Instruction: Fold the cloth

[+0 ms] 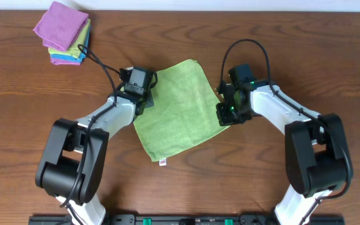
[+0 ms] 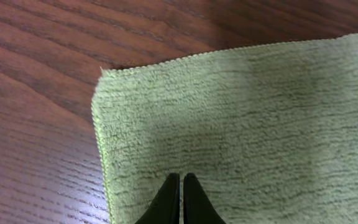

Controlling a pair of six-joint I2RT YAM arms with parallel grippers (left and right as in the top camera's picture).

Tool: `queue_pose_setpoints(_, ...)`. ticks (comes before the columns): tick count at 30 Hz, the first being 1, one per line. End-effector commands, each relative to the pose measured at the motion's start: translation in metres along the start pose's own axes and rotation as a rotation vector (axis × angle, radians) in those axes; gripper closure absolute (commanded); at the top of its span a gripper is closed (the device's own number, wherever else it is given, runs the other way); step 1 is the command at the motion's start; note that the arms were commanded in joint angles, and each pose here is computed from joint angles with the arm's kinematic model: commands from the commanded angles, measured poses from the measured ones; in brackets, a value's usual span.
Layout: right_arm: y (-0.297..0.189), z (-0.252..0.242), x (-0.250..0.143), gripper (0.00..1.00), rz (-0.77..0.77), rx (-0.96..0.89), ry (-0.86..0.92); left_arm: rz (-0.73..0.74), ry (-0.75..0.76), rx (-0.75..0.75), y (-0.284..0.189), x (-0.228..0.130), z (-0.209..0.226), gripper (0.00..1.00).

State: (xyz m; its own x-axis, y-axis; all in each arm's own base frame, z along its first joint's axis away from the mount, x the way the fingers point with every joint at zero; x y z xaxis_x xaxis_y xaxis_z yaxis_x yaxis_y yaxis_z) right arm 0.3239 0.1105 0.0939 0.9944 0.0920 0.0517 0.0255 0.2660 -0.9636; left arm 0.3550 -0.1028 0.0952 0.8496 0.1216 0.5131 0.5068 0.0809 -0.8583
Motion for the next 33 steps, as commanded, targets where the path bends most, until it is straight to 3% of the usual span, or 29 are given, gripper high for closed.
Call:
queue_pose_setpoints(1, 0.007, 0.003, -0.004, 0.99, 0.015, -0.046, -0.022, -0.001, 0.003, 0.010, 0.006, 0.001, 0.001, 0.94)
queue_pose_setpoints(10, 0.020, 0.016, -0.021, 0.99, 0.053, -0.118, -0.077, -0.008, 0.056, 0.010, 0.017, 0.000, 0.000, 0.94)
queue_pose_setpoints(20, 0.027, 0.033, -0.048, 0.98, 0.165, -0.155, -0.019, -0.012, 0.142, 0.005, 0.033, -0.004, -0.002, 0.94)
queue_pose_setpoints(33, 0.033, 0.070, -0.085, 0.98, 0.284, -0.220, 0.017, -0.065, 0.115, -0.050, 0.036, 0.011, 0.007, 0.94)
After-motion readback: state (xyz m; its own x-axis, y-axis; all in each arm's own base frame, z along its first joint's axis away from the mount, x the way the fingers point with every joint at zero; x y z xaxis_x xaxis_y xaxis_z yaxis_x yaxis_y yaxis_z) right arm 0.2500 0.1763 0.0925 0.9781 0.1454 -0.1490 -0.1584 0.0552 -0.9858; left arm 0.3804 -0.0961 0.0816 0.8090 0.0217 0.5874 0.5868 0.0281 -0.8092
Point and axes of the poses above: each gripper's point midway between its finger pads, its own y axis out along the fingers, its own z axis along the line the jaws close on, x = y × z, the point moved 10 cm from there along -y, back along the fingers, and after that the axes turned 7 degrees about y, right-handed, at the moved point
